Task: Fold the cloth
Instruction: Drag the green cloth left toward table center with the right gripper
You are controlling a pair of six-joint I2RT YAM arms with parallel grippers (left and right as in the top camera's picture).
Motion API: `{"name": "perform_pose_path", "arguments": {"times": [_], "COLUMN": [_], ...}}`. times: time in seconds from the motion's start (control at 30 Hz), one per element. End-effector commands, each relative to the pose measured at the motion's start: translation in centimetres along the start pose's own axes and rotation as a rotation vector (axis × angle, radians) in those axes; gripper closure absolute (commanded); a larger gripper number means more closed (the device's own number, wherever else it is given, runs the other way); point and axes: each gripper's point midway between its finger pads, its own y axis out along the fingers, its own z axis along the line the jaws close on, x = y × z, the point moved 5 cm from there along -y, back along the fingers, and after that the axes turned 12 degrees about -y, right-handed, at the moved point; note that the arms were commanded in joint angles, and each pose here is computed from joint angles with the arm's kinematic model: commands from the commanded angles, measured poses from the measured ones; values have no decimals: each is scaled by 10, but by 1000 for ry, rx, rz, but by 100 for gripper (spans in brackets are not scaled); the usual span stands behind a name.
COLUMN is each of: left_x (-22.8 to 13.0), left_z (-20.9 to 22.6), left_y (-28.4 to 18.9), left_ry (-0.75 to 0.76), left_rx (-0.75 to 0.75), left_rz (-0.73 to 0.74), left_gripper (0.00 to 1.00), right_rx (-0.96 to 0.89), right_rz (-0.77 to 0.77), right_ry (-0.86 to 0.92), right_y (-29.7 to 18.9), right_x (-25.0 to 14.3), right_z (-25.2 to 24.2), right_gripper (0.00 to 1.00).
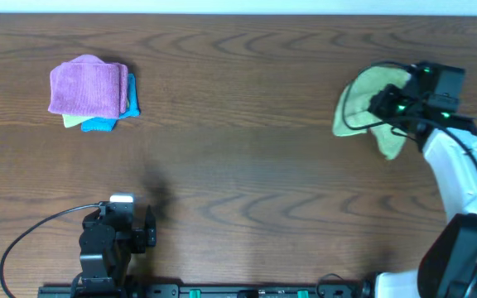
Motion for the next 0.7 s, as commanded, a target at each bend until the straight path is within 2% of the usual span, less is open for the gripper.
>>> {"name": "perform_pose_path", "arguments": {"times": [0.0, 0.3, 0.67], "left_x": [-7, -7, -7], "left_z": [1, 1, 1], "left_y": [2, 2, 2], "left_ry": [16, 16, 16], "left_rx": [5, 5, 5], "left_rz": [23, 23, 23], "left_gripper": [5, 4, 5], "right_rx": [60, 173, 229], "right_rz": [5, 47, -152], "right_ry": [-69, -208, -375], "right_y": [-1, 5, -29], "right_x": [-3, -21, 37], "right_z": [34, 103, 165], "right_gripper": [99, 99, 99]}}
